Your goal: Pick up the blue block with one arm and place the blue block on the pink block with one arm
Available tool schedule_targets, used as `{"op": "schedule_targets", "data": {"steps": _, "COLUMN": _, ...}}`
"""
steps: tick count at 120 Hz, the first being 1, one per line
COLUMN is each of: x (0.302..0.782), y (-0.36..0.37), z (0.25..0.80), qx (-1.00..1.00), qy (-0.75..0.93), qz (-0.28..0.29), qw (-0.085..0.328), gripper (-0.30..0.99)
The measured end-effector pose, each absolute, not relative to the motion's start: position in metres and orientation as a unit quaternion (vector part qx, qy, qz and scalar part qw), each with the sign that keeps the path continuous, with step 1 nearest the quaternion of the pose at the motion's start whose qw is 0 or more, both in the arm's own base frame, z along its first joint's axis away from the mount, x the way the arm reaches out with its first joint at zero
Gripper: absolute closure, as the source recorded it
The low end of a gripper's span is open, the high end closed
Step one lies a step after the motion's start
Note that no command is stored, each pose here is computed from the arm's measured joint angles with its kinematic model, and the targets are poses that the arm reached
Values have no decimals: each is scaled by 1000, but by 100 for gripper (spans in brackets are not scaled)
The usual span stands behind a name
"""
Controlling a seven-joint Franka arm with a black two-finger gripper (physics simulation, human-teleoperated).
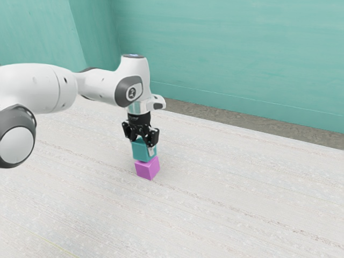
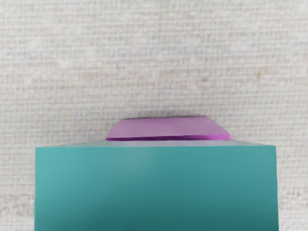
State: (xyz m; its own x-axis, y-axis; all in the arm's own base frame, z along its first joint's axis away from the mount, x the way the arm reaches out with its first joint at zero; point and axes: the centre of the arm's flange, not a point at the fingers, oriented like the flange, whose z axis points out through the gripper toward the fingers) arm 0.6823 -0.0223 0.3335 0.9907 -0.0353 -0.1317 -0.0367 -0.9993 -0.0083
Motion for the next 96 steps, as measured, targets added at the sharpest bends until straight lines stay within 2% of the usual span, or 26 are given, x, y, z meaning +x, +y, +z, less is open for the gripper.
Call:
{"op": "schedule_targets", "data": {"steps": 9, "x": 682, "y": -24, "z": 333, "qx": -998, "qy": 14, "qz": 66, "qw": 6, "gripper": 31}}
{"op": "schedule_targets", "data": {"steps": 40, "x": 682, "y": -31, "z": 331, "qx": -998, "qy": 11, "qz": 67, "qw": 5, "gripper": 12}}
{"op": "schedule_targets", "data": {"steps": 54, "x": 682, "y": -32, "z": 348, "qx": -998, "qy": 13, "qz": 54, "qw": 12, "gripper": 7}}
{"op": "schedule_targets", "data": {"steps": 74, "x": 672, "y": -39, "z": 432, "qx": -999, "qy": 28, "qz": 3, "qw": 31, "gripper": 3}}
{"op": "schedule_targets", "data": {"steps": 96, "x": 603, "y": -59, "z": 596, "qx": -993, "qy": 58, "qz": -55, "qw": 82, "gripper": 1}}
